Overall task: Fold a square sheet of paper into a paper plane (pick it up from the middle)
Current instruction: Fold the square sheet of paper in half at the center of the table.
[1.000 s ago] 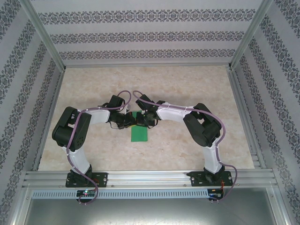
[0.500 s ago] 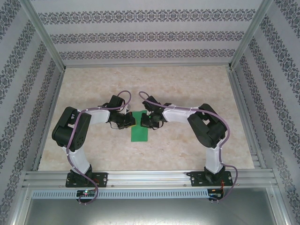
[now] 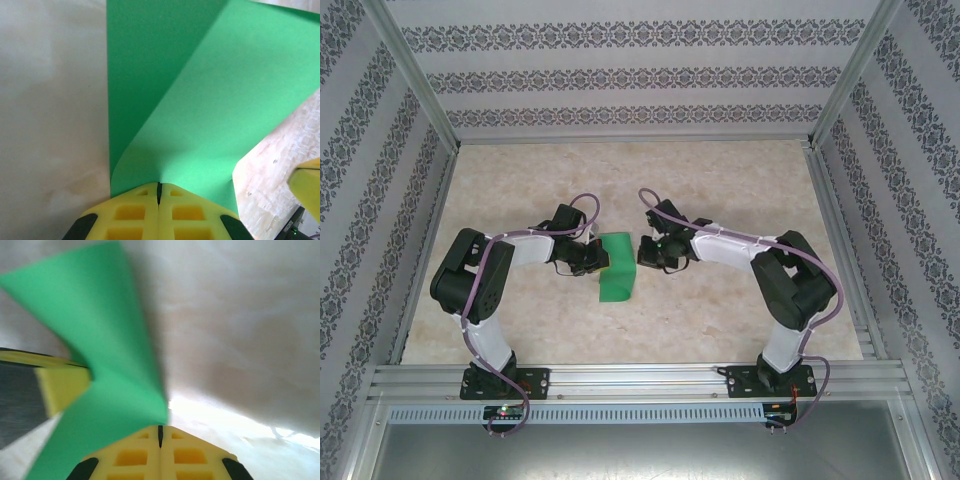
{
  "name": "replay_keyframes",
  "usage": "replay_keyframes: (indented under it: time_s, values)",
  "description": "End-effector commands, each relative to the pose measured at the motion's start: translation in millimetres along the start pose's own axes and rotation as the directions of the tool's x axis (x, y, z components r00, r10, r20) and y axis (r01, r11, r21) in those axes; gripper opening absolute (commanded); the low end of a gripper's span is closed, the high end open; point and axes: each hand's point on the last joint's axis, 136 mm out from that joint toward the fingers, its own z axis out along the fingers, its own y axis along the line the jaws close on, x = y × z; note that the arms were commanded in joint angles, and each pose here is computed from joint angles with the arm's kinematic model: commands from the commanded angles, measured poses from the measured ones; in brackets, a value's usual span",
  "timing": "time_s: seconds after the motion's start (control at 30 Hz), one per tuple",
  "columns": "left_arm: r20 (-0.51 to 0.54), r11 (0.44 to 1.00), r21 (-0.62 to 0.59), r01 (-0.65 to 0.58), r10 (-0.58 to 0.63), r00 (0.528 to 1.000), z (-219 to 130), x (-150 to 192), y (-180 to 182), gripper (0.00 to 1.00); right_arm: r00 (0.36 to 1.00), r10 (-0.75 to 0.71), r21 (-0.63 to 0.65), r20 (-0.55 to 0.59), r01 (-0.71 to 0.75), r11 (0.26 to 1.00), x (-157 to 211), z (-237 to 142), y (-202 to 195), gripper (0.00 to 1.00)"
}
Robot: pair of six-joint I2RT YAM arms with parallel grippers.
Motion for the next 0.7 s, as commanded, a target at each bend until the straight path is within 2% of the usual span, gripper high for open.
replay_keyframes:
  time_s: [0.0, 0.13, 0.23, 0.43, 0.6, 0.67]
  values:
    - [-0.127, 0.93, -0.343, 0.132, -0.185, 0.974, 12.3, 63.2, 95.9, 0.0, 0.997, -0.071, -0.113, -0.021, 0.068, 0.991, -4.9, 17.9, 36.3, 0.0]
    - [-0.132, 0.931, -0.342, 0.129, -0.184, 0.974, 12.5, 63.9, 96.0, 0.0, 0.996, -0.08, -0.154, -0.047, 0.072, 0.985, -7.1, 38.9, 45.8, 0.0]
    - [-0.129, 0.93, -0.345, 0.128, -0.182, 0.975, 12.3, 64.0, 97.1, 0.0, 0.995, -0.073, -0.144, -0.063, 0.063, 0.988, -4.9, 48.5, 38.1, 0.0]
    - [-0.121, 0.928, -0.348, 0.134, -0.186, 0.975, 12.9, 64.7, 99.1, 0.0, 0.996, 0.024, -0.005, -0.082, -0.024, 1.0, 9.9, 56.4, -27.9, 0.0]
    - [-0.12, 0.927, -0.351, 0.131, -0.184, 0.976, 13.5, 66.7, 101.8, 0.0, 0.997, 0.08, 0.076, -0.019, -0.078, 0.994, 5.8, 35.0, -68.7, 0.0]
    - [-0.12, 0.931, -0.34, 0.131, -0.182, 0.976, 14.4, 65.7, 99.7, 0.0, 0.997, 0.082, 0.087, 0.013, -0.083, 0.993, 1.3, 25.9, -73.4, 0.0]
